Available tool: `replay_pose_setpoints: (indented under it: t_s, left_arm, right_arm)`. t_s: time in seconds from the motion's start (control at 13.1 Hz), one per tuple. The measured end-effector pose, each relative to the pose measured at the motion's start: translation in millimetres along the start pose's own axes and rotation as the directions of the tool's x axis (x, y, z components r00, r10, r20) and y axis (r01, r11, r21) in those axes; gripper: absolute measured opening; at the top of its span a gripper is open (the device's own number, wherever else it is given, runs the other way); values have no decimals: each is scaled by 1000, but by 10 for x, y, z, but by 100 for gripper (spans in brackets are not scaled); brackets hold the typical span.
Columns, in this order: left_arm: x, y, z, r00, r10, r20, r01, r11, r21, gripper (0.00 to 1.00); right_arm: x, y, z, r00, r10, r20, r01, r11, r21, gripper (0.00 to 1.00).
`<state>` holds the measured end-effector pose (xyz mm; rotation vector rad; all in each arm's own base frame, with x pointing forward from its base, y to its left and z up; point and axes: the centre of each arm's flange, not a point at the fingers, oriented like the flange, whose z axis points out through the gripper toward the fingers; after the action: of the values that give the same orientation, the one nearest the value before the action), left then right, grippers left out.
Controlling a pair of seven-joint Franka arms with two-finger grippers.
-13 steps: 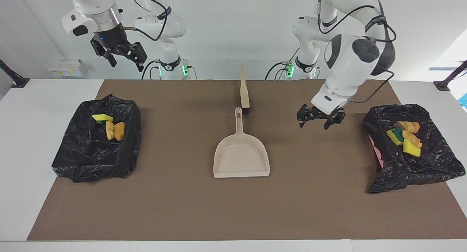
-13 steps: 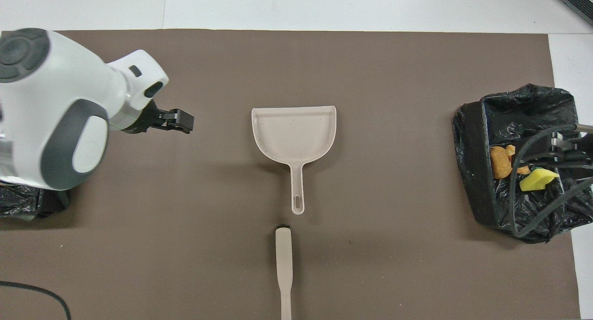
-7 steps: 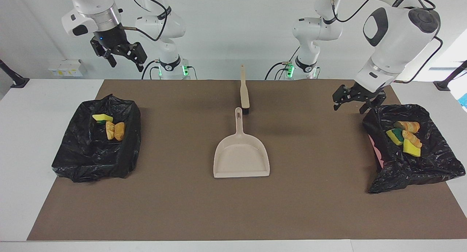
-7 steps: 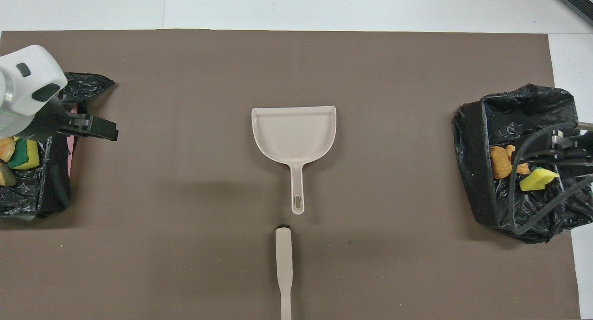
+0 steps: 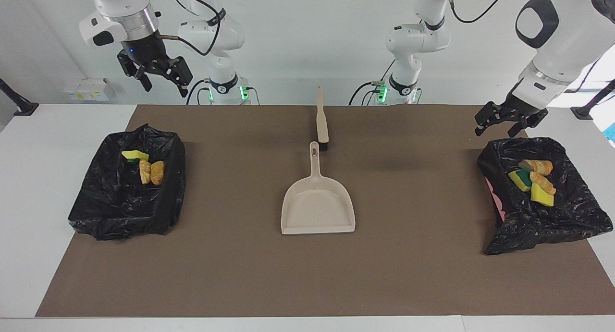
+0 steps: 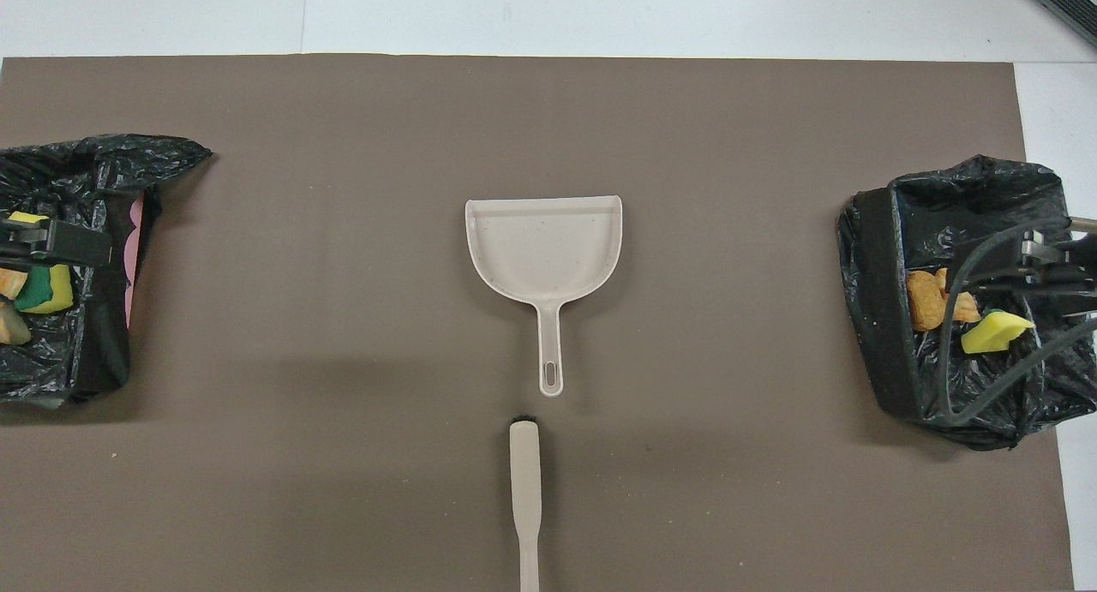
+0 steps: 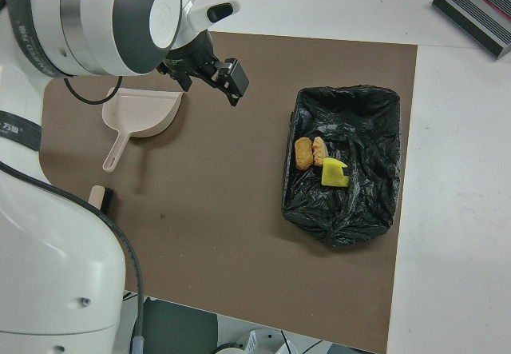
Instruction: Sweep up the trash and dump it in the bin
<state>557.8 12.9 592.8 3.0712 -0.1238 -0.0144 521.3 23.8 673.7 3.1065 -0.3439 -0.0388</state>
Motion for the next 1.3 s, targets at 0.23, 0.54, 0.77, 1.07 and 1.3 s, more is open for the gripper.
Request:
replay_pose_setpoints:
  t_s: [0.23, 0.54, 0.77, 1.07, 1.3]
  left_arm:
    - [-122, 77, -332, 1000, 19, 17, -19, 999, 32, 100]
    - [-133, 93, -397, 1000, 24, 14, -24, 999, 47, 100]
    - [-144, 113, -385, 999, 29, 26, -30, 999, 45, 100]
    - [-133, 290, -372, 998, 62, 30, -63, 997, 45, 100]
    - [-129, 369, -366, 997, 76, 31, -78, 996, 45, 100]
  right_arm:
    - [1, 2, 0, 1000, 0, 0, 0, 1000, 0, 100]
    - [2, 5, 2, 1000, 1, 0, -1, 1000, 0, 100]
    - [2, 6, 2, 1000, 1, 0, -1, 1000, 0, 100]
    - [2, 6, 2, 1000, 1, 0, -1, 1000, 0, 100]
    - [2, 6, 3, 1000, 1, 0, -1, 1000, 0, 100]
